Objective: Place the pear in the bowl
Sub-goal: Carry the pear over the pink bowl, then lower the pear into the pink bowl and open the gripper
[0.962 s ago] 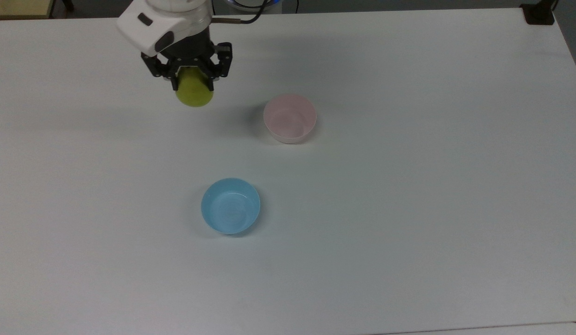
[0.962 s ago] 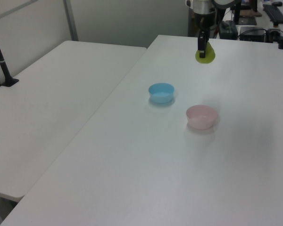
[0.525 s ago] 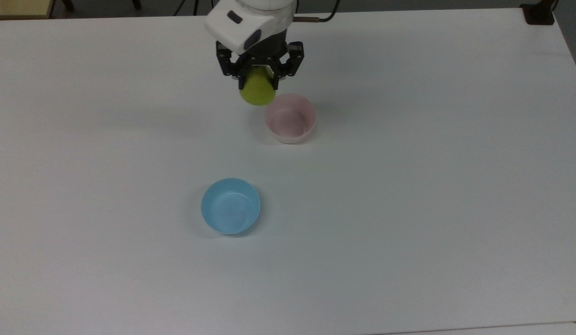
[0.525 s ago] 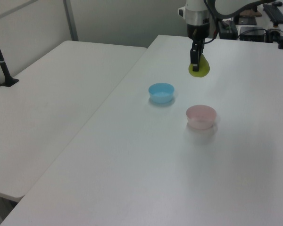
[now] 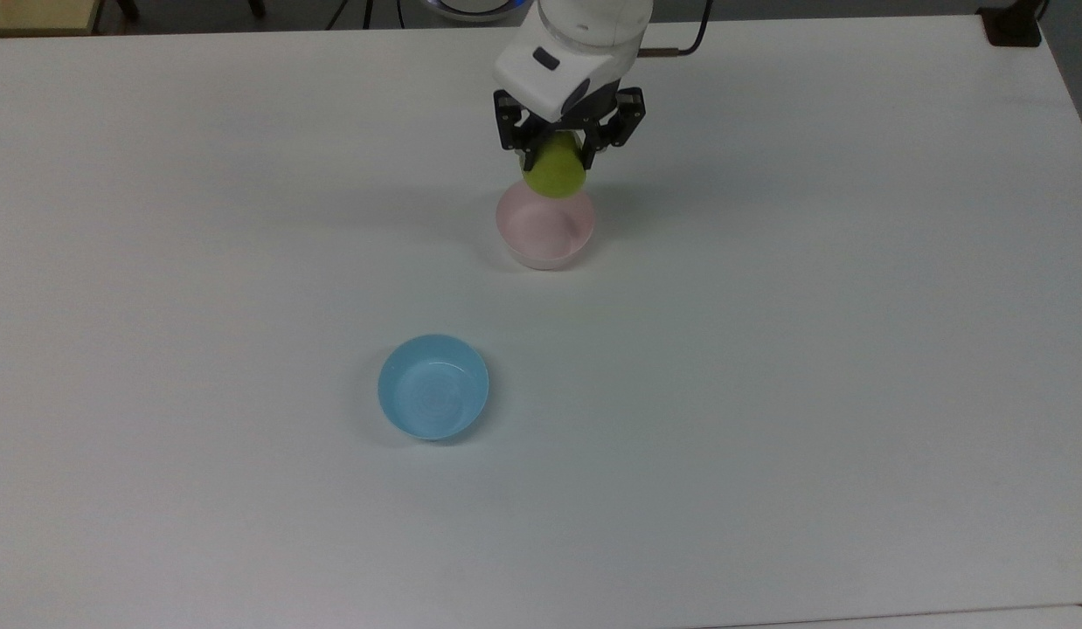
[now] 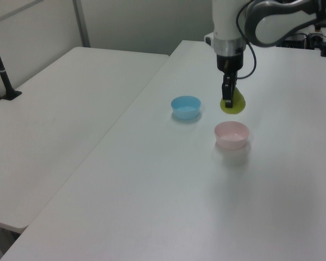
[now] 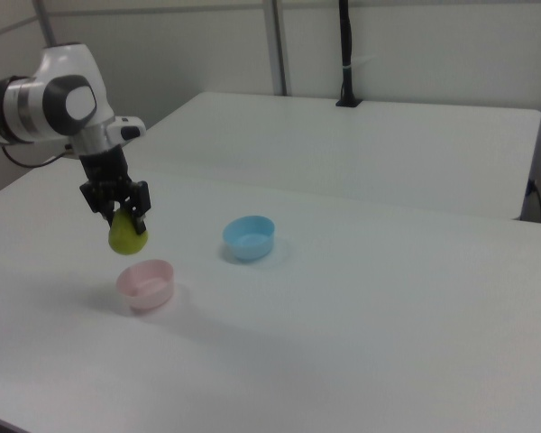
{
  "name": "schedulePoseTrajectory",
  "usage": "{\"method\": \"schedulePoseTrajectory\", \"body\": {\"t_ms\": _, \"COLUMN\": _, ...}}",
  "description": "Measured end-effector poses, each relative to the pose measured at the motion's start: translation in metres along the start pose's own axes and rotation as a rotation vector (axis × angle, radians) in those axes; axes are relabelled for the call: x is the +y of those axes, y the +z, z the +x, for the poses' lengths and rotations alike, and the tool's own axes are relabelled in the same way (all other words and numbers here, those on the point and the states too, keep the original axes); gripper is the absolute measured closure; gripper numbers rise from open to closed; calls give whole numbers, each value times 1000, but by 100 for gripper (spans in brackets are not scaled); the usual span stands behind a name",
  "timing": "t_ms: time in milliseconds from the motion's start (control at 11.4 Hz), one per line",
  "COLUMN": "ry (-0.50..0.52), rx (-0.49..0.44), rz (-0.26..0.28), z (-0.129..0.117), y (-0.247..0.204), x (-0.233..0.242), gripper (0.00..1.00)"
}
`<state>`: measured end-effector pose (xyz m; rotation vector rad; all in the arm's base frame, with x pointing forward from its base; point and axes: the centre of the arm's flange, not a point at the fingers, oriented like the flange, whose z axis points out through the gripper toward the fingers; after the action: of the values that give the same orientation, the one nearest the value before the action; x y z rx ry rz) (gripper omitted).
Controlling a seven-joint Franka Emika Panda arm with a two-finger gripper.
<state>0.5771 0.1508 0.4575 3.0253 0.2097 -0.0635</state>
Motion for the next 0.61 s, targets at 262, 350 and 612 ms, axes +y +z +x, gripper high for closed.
{"method": "schedulePoseTrajectory", "body": {"t_ms": 262, "ry": -21, "rx": 15, "rz": 7, "z": -5, "y": 39, "x": -11, "gripper": 38}}
{"method": "schedulePoseTrajectory", "body": {"t_ms": 350, "ry": -24, "rx": 24, "rz": 10, "z": -4, "y": 50, "x": -13, "gripper": 38}}
{"method": "schedulePoseTrajectory", "body": {"t_ms": 612, "ry": -29, "rx": 25, "rz": 13, "z": 3, "y": 77, "x": -17, "gripper": 38}}
